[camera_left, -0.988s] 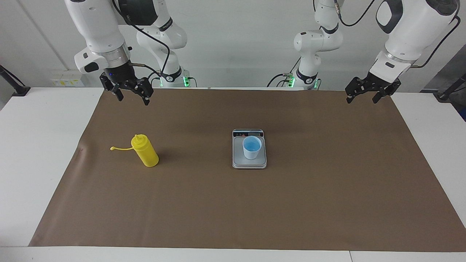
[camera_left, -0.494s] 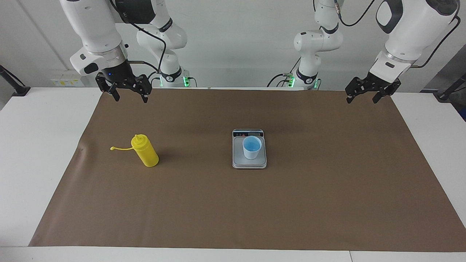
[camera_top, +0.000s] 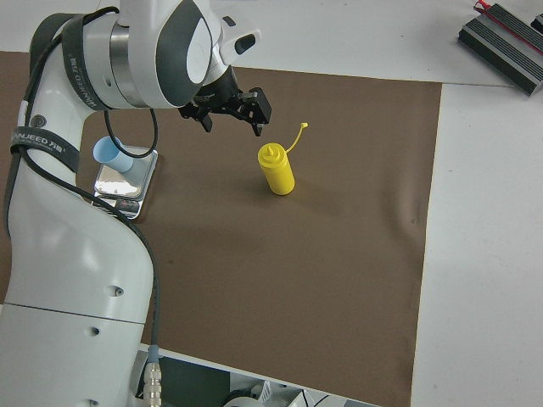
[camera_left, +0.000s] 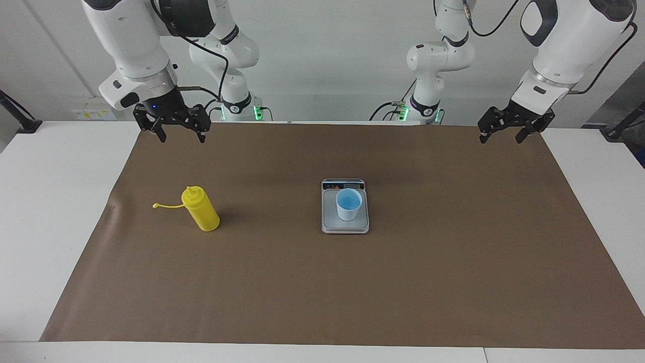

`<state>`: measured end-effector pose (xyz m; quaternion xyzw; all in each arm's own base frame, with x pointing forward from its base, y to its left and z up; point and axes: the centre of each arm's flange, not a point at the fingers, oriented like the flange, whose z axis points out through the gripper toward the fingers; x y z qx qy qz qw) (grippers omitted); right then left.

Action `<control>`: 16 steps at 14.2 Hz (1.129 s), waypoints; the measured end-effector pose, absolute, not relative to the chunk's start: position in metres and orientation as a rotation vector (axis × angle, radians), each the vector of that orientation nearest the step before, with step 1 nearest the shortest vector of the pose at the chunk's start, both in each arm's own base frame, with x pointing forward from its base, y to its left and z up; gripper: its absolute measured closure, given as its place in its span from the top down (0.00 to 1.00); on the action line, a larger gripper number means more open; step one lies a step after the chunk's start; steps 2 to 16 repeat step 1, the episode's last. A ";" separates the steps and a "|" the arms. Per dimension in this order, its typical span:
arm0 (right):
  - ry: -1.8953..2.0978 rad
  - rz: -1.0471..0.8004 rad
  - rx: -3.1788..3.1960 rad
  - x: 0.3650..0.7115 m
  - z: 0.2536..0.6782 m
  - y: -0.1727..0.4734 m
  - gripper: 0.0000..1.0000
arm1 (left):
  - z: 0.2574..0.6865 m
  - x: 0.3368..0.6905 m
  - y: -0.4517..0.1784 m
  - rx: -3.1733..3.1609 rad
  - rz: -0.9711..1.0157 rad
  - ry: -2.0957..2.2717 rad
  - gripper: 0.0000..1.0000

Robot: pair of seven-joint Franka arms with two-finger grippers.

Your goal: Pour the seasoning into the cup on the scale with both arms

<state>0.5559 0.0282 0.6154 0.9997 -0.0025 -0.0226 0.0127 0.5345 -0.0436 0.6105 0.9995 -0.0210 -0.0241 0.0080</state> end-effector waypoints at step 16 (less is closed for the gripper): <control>-0.007 -0.072 3.115 0.556 0.615 0.028 1.00 | 0.611 0.535 -0.044 3.124 -0.075 -0.066 1.00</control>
